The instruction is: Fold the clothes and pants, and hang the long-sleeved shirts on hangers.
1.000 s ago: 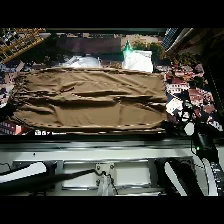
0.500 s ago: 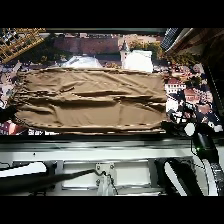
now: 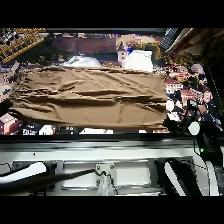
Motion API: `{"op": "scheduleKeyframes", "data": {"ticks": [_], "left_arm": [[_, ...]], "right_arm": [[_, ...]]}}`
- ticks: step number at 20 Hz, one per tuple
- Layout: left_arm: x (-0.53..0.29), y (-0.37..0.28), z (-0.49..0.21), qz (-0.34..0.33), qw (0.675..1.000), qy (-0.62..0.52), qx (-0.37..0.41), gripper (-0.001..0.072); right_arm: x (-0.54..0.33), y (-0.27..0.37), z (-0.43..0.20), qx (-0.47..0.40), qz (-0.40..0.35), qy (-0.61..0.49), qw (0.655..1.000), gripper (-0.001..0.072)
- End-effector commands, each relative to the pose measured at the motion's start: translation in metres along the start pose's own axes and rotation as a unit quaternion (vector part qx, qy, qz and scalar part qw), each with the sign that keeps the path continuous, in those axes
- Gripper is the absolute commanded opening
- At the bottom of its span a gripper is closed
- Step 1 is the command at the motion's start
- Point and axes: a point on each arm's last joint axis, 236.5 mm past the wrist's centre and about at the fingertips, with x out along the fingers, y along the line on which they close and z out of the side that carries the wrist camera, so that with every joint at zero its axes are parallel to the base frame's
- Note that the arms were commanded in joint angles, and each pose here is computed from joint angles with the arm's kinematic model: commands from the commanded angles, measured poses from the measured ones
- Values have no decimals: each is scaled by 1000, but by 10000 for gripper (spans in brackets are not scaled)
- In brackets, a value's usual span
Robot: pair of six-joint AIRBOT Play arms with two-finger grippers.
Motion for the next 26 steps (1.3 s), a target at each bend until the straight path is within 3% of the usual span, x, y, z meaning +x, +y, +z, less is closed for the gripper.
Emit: {"op": "scheduleKeyframes", "data": {"ticks": [1,12,26], "left_arm": [[-48,11,30,19,997,-75,15,11],[-118,-32,110,-22,963,-266,36,10],[-23,-125,186,-66,962,-248,89,9]], "right_arm": [[-40,0,18,-4,1,-47,999,22],[-106,17,102,-39,16,-180,983,20],[21,77,324,-75,16,-167,983,20]]}}
